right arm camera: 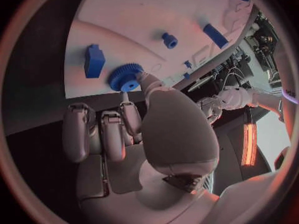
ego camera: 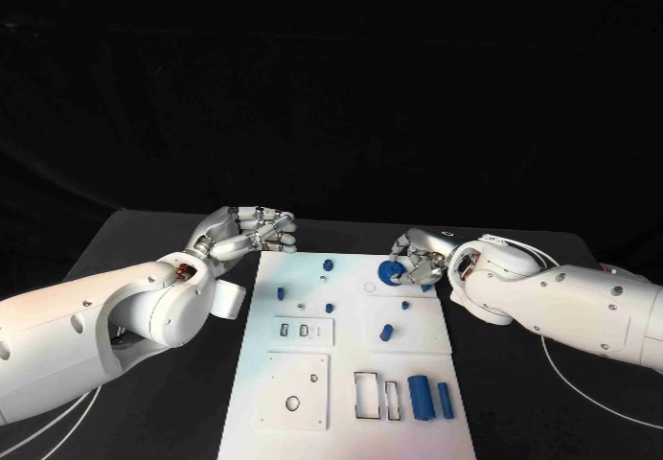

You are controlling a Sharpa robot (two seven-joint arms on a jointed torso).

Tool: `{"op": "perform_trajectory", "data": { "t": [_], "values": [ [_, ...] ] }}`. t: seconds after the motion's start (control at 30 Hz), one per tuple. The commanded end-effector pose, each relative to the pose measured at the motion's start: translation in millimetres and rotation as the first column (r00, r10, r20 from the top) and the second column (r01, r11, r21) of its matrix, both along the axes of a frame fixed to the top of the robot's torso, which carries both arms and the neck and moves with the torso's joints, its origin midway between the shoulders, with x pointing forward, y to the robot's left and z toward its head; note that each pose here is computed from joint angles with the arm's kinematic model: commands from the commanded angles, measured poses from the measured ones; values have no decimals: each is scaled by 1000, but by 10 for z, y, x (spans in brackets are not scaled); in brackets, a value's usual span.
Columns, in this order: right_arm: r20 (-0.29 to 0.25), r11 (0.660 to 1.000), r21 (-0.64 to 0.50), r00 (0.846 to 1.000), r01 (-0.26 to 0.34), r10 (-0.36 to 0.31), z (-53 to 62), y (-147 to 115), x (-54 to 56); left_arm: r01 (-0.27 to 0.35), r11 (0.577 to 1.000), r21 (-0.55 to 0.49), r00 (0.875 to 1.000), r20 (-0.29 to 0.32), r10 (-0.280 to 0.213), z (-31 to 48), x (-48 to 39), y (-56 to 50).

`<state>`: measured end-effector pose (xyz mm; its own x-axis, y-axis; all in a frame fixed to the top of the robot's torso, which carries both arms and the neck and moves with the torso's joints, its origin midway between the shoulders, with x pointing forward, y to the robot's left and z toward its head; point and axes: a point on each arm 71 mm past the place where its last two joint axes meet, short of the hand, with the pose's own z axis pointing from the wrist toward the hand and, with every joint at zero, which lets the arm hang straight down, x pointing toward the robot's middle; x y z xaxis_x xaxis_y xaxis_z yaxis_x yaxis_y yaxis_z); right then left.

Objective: Assemble the parts on the task board

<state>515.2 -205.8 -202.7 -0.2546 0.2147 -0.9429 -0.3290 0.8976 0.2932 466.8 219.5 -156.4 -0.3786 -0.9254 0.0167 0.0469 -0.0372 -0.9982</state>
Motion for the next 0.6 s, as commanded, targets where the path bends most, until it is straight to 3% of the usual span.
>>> {"op": "perform_trajectory", "data": {
  "t": [0.03,0.6],
  "values": [
    [-2,999,-43,1000,-11,11,-27,7,-2,14,1000,-10,1000,3,-14,12,-2,-18],
    [-2,998,-55,1000,-12,12,-70,21,2,13,1000,-9,1000,1,-13,10,2,-13]
  ]
}}
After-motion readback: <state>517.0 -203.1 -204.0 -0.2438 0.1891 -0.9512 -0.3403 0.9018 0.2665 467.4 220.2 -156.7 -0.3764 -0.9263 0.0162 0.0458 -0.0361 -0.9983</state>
